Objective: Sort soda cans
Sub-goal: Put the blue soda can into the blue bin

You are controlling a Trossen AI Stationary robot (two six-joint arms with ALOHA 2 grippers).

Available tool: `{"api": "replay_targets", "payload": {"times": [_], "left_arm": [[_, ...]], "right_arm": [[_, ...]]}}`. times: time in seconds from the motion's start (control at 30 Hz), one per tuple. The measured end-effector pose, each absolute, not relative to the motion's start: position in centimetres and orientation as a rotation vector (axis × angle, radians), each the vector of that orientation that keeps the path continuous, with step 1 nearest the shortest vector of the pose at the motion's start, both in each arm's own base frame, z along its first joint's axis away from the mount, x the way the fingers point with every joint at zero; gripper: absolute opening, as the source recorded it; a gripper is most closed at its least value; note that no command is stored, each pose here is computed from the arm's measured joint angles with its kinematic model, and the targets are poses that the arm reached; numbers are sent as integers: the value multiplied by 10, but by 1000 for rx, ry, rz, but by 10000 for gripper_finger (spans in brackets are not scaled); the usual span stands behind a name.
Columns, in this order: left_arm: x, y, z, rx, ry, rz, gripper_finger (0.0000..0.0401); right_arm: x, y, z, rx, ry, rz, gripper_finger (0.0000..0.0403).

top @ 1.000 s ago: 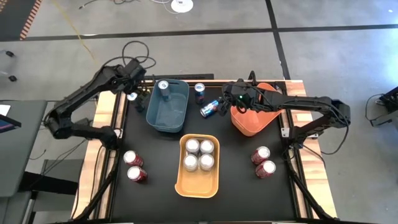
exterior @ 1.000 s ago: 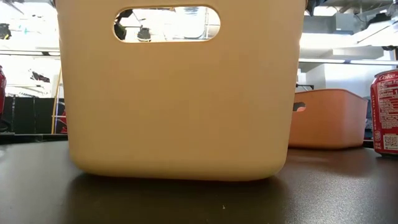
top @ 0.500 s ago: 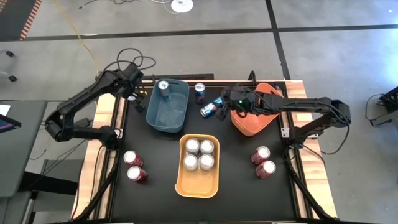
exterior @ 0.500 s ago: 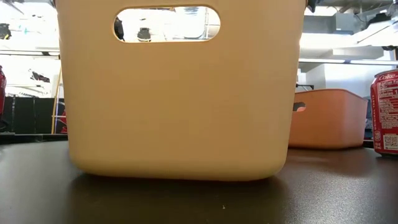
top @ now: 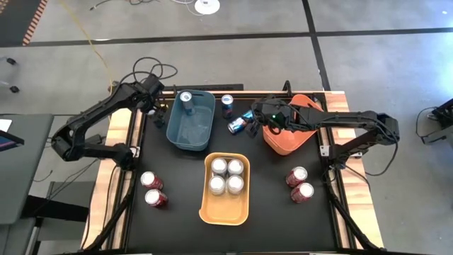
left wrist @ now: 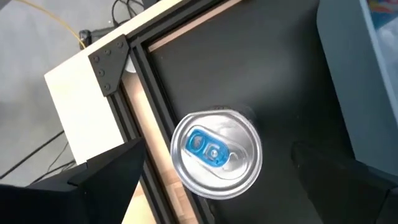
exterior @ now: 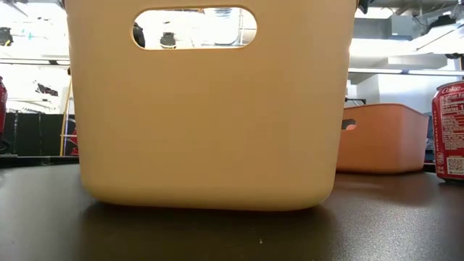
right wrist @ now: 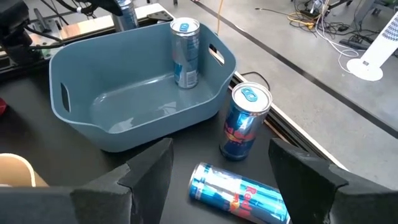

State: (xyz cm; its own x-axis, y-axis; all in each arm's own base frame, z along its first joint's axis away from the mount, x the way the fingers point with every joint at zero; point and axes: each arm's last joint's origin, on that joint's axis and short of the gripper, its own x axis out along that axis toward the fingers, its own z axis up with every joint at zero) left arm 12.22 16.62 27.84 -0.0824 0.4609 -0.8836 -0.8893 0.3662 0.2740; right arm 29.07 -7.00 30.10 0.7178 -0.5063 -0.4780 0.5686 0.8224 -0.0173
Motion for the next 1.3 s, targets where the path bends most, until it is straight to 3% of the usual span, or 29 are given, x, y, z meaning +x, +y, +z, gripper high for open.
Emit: {"api": "replay_targets", "payload": {"times": [0.5,0.6,0.93,1.13,1.3], "left_arm": [[124,168,261,-502,1123,1263,396],[123,167,261,-503,1128,1263,373],[124,168,261,-514,1113,1275,236],[124,165,264,-486,1110,1258,234],[127,159,291,-402,1038,1240,234]], "right_arm": [[291,-70,301,125,491,-595,281],[291,-70,301,125,491,-595,281],[291,-68,301,127,492,-588,281],[293,-59,300,121,502,-560,281],[294,-53,300,116,502,-541,281]]}}
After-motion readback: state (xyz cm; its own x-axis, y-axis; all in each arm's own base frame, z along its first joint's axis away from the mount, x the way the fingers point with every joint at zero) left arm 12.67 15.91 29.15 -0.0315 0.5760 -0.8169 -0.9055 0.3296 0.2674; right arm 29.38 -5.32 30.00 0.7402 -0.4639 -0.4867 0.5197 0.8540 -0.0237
